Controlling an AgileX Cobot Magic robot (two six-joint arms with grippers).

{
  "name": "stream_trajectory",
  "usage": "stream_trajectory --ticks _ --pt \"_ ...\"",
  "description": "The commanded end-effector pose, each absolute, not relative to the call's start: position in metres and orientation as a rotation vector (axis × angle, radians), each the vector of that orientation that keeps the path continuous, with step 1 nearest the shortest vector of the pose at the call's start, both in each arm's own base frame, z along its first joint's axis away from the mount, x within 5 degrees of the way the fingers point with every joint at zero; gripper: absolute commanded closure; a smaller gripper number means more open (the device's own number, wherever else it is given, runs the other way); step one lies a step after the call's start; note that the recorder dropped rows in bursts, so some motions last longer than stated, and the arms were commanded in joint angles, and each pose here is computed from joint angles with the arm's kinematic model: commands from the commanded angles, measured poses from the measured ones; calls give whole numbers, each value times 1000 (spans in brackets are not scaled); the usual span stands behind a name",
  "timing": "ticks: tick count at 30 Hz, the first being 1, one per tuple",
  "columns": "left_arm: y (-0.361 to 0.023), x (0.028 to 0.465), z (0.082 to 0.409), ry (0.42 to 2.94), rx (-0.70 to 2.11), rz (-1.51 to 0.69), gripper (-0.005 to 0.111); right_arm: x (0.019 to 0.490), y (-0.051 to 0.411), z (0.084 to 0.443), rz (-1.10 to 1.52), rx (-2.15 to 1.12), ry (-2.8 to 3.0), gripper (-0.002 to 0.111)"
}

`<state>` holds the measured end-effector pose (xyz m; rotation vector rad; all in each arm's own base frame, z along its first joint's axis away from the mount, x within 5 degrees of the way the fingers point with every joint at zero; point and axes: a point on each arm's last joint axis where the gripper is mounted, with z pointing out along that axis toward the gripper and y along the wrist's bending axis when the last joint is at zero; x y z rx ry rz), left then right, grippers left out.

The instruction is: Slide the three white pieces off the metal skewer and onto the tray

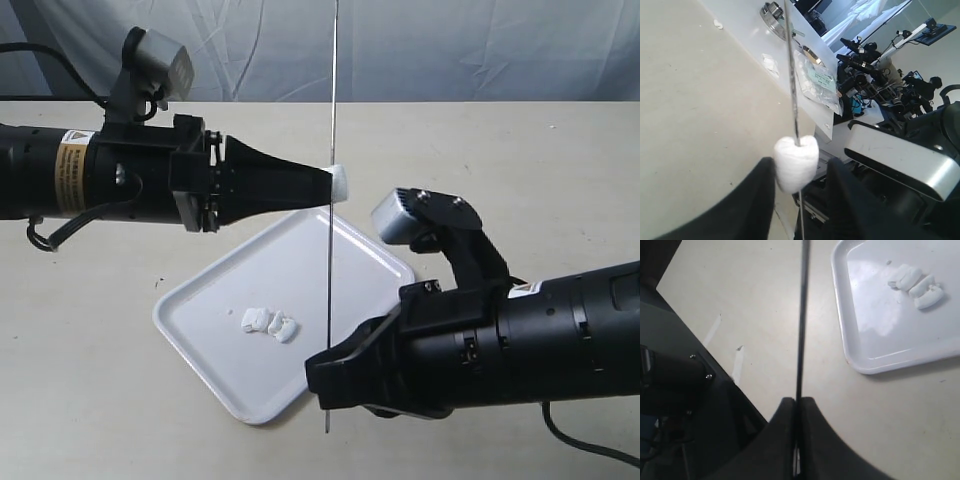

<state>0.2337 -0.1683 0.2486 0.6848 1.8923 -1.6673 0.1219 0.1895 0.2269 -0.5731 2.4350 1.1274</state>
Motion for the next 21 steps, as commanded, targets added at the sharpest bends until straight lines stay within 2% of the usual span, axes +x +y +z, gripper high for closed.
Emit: stream_trajectory --ticks 1,4,14,21 --pt "-169 232 251 1880 691 -1675 77 123 189 227 1115 -576 2428 109" --pt "-169 233 252 1875 680 -1679 74 123 189 227 1115 -576 2428 109" --pt "-169 234 253 1865 656 -1686 75 123 189 227 1122 -570 2430 109" --pt "-169 235 254 1855 650 -1685 96 123 189 227 1125 -573 2432 109"
